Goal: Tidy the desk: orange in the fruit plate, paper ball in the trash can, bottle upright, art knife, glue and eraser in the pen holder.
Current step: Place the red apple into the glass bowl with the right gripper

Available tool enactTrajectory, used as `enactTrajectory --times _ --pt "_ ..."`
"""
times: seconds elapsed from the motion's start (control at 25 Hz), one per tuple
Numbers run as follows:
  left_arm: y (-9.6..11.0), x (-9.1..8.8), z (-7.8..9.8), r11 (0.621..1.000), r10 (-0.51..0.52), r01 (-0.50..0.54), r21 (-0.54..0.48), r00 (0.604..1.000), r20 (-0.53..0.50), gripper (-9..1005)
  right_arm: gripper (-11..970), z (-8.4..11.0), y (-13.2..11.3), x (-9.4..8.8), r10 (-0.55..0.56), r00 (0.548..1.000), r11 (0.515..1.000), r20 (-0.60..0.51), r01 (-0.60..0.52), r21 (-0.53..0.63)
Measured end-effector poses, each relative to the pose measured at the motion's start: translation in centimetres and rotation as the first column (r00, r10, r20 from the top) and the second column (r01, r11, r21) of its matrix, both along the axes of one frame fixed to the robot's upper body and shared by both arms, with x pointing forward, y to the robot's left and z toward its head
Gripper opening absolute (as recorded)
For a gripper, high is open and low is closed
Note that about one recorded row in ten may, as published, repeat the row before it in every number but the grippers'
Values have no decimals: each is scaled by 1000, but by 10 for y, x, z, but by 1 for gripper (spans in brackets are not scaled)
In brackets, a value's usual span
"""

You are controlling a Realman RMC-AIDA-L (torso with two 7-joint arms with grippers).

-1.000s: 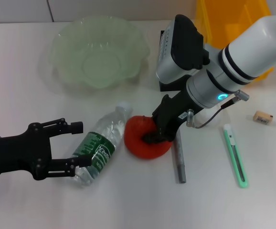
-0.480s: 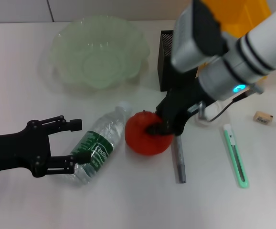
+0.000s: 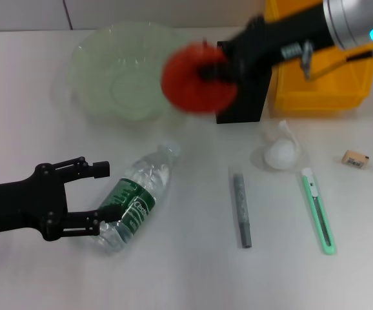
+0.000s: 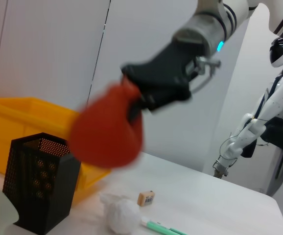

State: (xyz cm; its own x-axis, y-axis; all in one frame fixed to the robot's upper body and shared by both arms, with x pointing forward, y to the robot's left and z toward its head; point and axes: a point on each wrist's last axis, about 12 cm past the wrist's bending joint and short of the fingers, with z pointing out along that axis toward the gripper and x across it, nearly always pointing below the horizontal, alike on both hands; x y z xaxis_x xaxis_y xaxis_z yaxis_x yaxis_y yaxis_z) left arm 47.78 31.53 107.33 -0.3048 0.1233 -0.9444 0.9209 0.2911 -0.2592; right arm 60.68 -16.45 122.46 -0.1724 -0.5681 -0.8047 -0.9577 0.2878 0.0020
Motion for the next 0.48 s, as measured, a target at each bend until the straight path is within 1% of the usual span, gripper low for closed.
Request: enactTrajectory --times 0.08,0.16,0.2,0.24,0.28,0.4,0.44,0.48 --pt "0 0 -1 1000 6 -6 3 1000 -2 839 126 -3 3 10 -50 998 994 30 47 98" --pt "1 0 -2 1000 12 -12 7 1000 -2 839 109 -12 7 20 -97 994 975 49 84 206" --pt "1 1 -2 1000 13 -13 8 1000 -2 838 100 -18 10 25 -119 992 959 47 102 263" --pt "0 1 -2 1000 13 -13 10 1000 -1 838 92 -31 16 33 -156 987 923 29 135 361" --pt "0 2 -1 1000 14 -14 11 1000 -2 838 83 -31 16 33 -156 987 923 29 135 361" --pt "0 4 -1 1000 15 -15 12 1000 -4 838 57 -48 25 45 -227 974 877 20 195 439" --pt "0 4 0 1000 15 -15 13 1000 -3 838 48 -57 30 50 -269 963 855 22 228 465" --pt "0 5 0 1000 15 -15 14 1000 -2 837 45 -60 34 52 -281 959 850 25 237 471"
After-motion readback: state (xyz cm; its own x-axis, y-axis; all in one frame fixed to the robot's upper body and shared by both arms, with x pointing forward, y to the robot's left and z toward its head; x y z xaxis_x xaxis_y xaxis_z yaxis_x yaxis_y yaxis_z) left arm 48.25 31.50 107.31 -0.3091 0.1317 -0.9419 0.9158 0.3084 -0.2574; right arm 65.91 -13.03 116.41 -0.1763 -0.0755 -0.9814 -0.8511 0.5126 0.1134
